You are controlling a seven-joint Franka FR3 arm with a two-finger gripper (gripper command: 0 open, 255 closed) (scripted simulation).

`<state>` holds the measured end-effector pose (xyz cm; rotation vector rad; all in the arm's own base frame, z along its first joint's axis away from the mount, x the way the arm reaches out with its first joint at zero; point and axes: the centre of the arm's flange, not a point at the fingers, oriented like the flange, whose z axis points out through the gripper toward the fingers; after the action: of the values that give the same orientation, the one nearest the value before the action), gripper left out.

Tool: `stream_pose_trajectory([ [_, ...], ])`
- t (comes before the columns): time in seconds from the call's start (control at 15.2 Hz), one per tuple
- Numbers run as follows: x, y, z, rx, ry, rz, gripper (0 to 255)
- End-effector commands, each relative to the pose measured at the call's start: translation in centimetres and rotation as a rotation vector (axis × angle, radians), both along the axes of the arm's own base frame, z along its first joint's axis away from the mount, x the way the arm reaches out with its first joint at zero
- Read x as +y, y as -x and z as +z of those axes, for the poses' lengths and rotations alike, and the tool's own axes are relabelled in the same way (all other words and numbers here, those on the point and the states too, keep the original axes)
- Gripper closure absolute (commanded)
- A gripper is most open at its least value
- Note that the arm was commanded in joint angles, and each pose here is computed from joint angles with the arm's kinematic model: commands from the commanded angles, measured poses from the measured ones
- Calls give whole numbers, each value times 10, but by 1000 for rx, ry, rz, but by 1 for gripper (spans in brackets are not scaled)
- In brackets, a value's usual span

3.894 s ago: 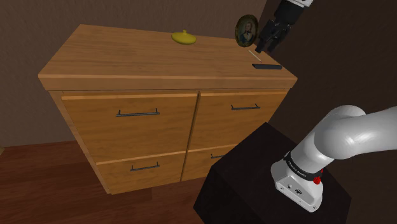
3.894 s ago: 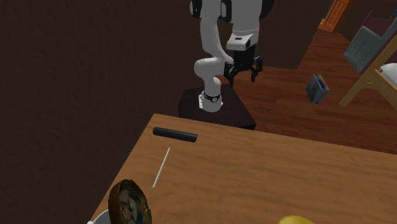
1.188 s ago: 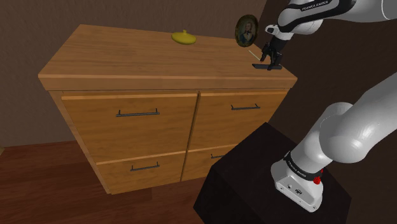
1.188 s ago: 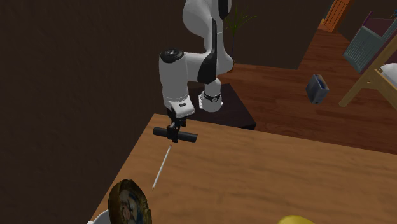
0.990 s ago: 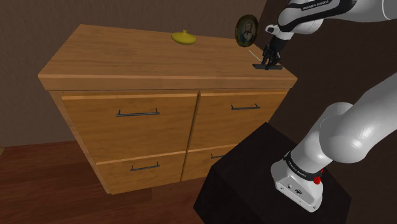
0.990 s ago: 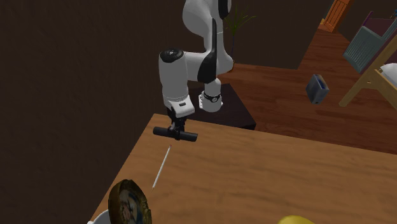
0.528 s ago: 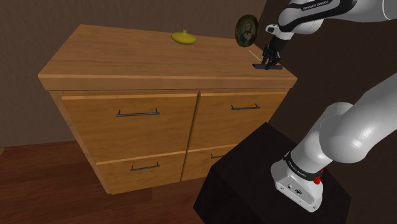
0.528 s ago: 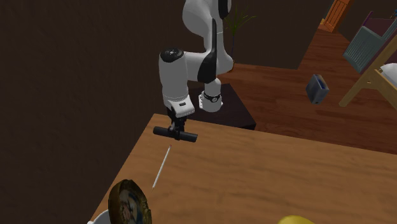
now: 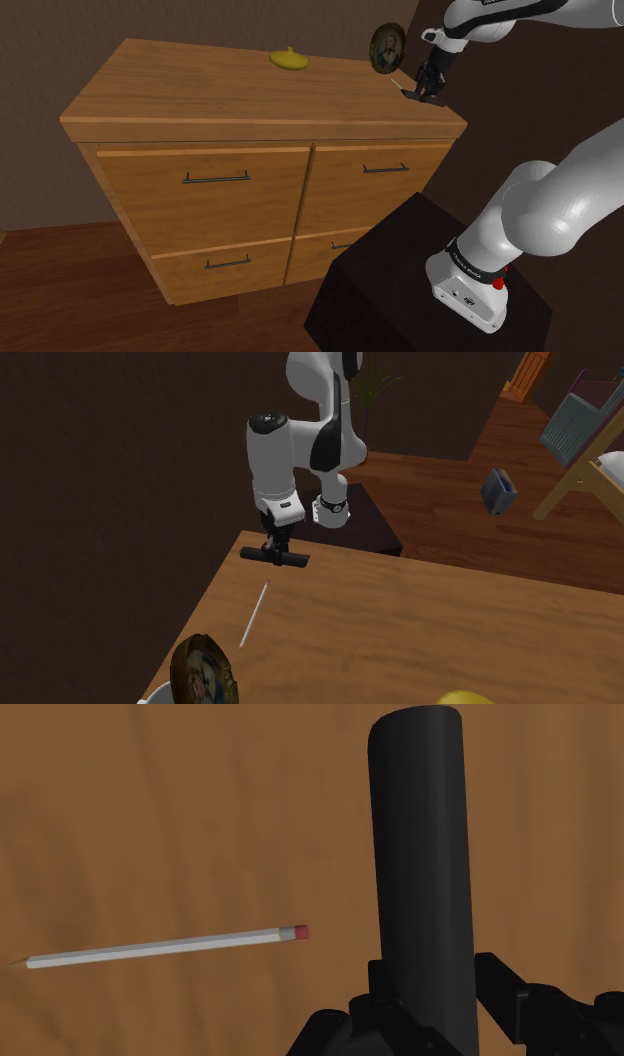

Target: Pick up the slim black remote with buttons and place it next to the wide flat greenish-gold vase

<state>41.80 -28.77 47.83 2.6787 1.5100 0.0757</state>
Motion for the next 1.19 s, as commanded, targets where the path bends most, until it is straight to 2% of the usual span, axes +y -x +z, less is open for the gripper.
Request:
stream_pose_trajectory([
  [0.0, 0, -1, 11, 0, 0, 0, 255],
  [1.12, 0, -1, 101, 0, 0, 0, 255],
])
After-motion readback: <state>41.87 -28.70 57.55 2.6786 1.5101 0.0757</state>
